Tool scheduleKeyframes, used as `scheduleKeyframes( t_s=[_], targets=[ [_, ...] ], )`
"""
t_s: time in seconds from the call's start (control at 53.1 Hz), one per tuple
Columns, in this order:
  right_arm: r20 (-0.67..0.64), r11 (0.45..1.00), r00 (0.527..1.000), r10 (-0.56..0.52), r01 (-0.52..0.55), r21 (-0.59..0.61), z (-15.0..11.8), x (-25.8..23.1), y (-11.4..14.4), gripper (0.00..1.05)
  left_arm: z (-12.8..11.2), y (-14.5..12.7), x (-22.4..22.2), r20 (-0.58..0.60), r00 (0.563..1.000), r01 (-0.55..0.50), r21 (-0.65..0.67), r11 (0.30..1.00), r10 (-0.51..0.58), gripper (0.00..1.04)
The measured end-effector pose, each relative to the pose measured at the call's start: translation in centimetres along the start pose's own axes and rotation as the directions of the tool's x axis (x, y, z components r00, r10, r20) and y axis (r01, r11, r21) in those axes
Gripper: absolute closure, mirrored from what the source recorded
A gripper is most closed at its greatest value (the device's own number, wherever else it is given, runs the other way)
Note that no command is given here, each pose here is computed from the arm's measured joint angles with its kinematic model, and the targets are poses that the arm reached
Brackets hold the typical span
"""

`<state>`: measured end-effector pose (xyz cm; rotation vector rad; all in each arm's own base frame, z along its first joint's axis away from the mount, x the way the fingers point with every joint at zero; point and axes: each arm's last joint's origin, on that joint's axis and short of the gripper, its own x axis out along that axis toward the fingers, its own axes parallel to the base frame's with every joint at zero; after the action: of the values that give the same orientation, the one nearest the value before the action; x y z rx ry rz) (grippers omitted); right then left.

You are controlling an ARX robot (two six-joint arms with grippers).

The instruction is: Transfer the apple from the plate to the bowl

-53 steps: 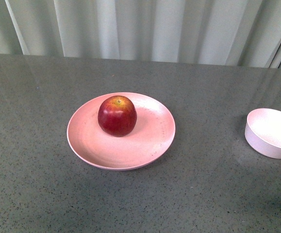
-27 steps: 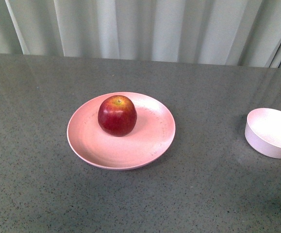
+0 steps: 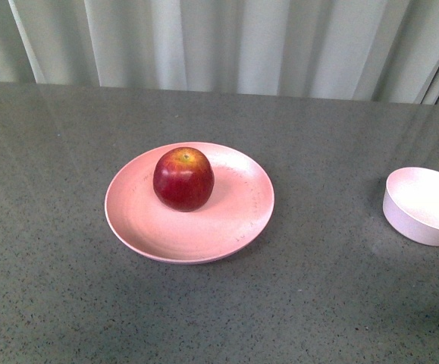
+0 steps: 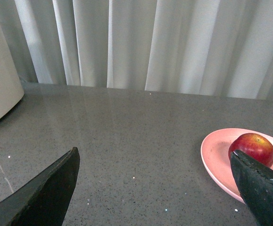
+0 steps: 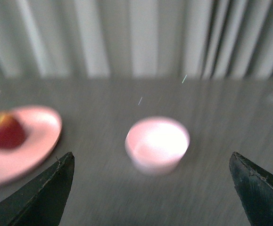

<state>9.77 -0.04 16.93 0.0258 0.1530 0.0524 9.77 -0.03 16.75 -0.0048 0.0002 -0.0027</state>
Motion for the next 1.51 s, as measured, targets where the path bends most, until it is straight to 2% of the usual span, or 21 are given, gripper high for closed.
scheduleKeyframes(
  t_s=[0.038, 0.094, 0.245, 0.358, 0.547, 0.735, 0.829, 1.037, 1.319, 1.508],
  targets=[
    [-0.184, 1.000, 0.983, 0.008, -0.002, 0.031, 0.1, 0.5, -0.4, 0.09, 0.0, 0.0, 0.0, 0.000, 1.000, 0.001, 0.000, 1.000, -0.001, 0.09],
    [-0.285, 0.998, 0.959, 0.003, 0.015, 0.062, 0.3, 1.7, -1.1, 0.09, 0.0, 0.0, 0.0, 0.000, 1.000, 0.000, 0.000, 1.000, 0.000, 0.09],
    [-0.294, 0.997, 0.955, -0.030, 0.048, 0.055, 2.2, 6.0, -2.9, 0.09, 0.0, 0.0, 0.0, 0.000, 1.000, 0.000, 0.000, 1.000, 0.000, 0.09],
    [-0.317, 0.998, 0.948, -0.029, 0.047, 0.051, 2.5, 9.0, -3.8, 0.09, 0.0, 0.0, 0.0, 0.000, 1.000, 0.000, 0.000, 1.000, 0.000, 0.09],
    [-0.417, 0.997, 0.908, -0.025, 0.053, 0.056, 1.6, 14.1, -5.0, 0.09, 0.0, 0.0, 0.0, 0.000, 1.000, 0.000, 0.000, 1.000, 0.000, 0.09],
    [-0.506, 0.986, 0.858, -0.087, 0.146, 0.080, 0.4, 20.2, -6.7, 0.09, 0.0, 0.0, 0.0, 0.000, 1.000, 0.000, 0.000, 1.000, 0.000, 0.09],
    [-0.526, 0.978, 0.842, -0.116, 0.189, 0.087, 0.0, 21.7, -7.1, 0.09, 0.0, 0.0, 0.0, 0.000, 1.000, 0.000, 0.000, 1.000, 0.000, 0.09],
    [-0.587, 0.974, 0.800, -0.124, 0.210, 0.080, -1.8, 23.4, -6.6, 0.09, 0.0, 0.0, 0.0, 0.000, 1.000, 0.000, 0.000, 1.000, 0.000, 0.09],
    [-0.609, 0.965, 0.782, -0.137, 0.245, 0.097, -2.6, 24.7, -6.4, 0.09, 0.0, 0.0, 0.0, 0.000, 1.000, 0.000, 0.000, 1.000, 0.000, 0.09],
    [-0.620, 0.957, 0.771, -0.147, 0.270, 0.110, -2.9, 25.2, -6.4, 0.42, 0.0, 0.0, 0.0, 0.000, 1.000, 0.000, 0.000, 1.000, 0.000, 0.09]
  ],
)
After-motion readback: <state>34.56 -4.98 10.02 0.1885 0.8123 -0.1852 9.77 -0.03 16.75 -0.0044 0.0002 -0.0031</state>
